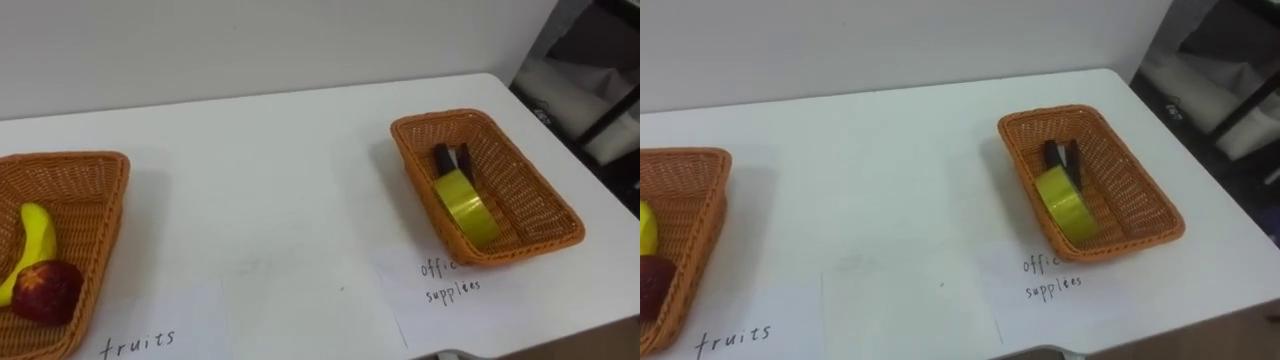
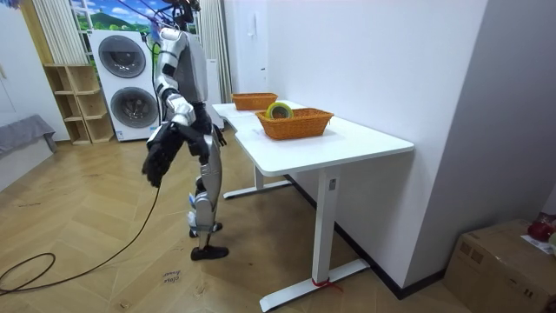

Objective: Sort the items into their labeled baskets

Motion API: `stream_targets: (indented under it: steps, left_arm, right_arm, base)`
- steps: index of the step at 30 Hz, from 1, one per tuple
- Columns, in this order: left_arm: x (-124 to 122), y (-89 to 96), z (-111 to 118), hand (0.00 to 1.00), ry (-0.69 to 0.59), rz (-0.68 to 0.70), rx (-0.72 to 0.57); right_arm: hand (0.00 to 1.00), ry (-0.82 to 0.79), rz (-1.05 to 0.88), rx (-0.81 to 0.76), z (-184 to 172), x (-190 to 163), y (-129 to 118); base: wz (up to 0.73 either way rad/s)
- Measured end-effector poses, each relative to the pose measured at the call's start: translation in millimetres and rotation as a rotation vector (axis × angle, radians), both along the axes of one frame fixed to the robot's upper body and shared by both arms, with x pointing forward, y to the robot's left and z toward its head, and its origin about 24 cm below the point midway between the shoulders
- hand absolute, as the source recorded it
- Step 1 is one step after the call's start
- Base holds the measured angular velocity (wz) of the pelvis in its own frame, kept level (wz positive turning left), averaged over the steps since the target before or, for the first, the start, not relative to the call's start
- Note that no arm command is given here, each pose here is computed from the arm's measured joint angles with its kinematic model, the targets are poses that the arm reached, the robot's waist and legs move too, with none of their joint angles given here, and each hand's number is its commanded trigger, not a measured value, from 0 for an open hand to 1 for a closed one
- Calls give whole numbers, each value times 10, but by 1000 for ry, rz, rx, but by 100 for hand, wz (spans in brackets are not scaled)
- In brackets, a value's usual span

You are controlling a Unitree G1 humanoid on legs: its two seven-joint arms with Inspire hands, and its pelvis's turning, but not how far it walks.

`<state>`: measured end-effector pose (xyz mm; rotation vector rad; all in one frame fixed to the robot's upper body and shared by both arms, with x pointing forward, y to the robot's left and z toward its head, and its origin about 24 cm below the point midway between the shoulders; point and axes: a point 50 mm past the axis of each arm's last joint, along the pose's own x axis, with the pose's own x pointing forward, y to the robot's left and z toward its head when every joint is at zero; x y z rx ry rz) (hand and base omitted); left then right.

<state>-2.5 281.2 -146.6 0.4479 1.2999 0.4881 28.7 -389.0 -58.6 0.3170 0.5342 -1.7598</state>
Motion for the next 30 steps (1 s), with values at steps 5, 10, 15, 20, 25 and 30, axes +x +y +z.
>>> stream_targets:
  steps: [5,10,15,20,25,30]
  left_arm:
    - [-9,-3,-3,0,3,-2,-8]
    - [12,-20,-12,0,0,-2,-17]
    - [-33,-132,-73,0,27,12,-61]
    - [-95,-226,-113,0,55,19,-90]
    - [-69,-322,-149,0,68,-13,-117]
    - [-70,-387,-174,0,91,-50,-124]
  right_arm:
    - [0,76,-74,120,-259,-256,172]
    - [0,148,-11,215,-481,-355,436]
    - [0,224,145,383,-766,-389,828]
    - [0,333,410,476,-904,-369,1058]
    - [0,398,797,510,-989,-88,1257]
    - [0,436,1075,539,-1035,61,1423]
  base:
    - [0]
    - [0]
    - [-1]
    - [1]
    - [5]
    - [15]
